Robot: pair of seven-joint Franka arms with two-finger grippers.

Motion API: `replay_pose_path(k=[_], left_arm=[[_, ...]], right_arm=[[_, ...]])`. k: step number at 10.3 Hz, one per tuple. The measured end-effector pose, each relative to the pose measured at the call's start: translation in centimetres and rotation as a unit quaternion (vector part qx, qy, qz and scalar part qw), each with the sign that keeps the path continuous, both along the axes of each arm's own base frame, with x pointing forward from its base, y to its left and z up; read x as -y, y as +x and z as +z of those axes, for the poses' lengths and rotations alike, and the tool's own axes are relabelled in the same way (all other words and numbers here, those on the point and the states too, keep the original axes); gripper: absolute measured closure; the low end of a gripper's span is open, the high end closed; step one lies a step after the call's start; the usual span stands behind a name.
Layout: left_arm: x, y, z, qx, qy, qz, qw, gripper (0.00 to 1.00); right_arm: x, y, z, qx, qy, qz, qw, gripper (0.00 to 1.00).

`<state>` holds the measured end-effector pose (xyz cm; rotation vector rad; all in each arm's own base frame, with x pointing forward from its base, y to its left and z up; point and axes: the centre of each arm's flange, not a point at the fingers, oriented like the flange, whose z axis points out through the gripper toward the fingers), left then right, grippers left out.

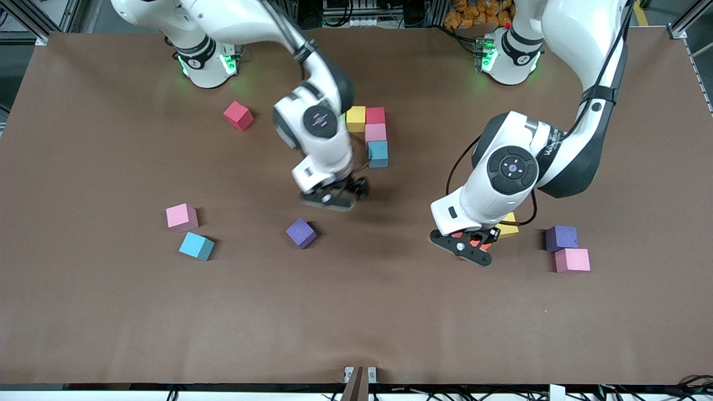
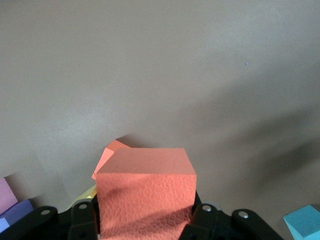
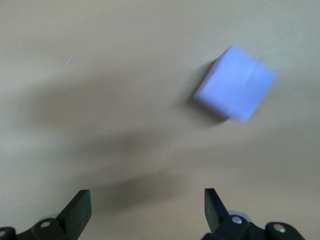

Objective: Form number 2 with 11 blocks
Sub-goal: 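Carry the orange cube to the row while the right gripper grasps blue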

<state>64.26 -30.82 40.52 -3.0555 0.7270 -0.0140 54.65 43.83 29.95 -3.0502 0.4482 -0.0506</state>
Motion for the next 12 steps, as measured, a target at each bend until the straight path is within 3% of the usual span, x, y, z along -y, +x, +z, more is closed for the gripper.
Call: replay_pose_path(k=[2, 4, 7, 10, 12], left_arm=[[1.6, -0.8, 0.0, -0.017, -0.027, 0.040, 0.999, 0.41], [3.9, -2.1, 0.0, -0.023, -0.032, 0.067, 0.997, 0.41], [9.3, -5.8, -0.7, -0.035, -0.025, 0.134, 0.990, 0.41], [14.9, -10.6, -2.5, -0.050, -0.005, 0.233, 0.971, 0.41], [18.3, -13.8, -3.2, -0.053, 0.004, 0.320, 0.946, 0.41]], right_arm=[[4.0, 2.8, -0.6, -0.006, -0.002, -0.074, 0.997, 0.00], [6.6, 4.4, -1.7, -0.015, -0.005, -0.158, 0.987, 0.00], [9.5, 6.1, -4.1, -0.018, -0.005, -0.236, 0.972, 0.00], [10.0, 6.4, -6.9, -0.017, -0.004, -0.259, 0.966, 0.00], [9.9, 6.4, -7.6, -0.016, -0.003, -0.260, 0.965, 0.00]])
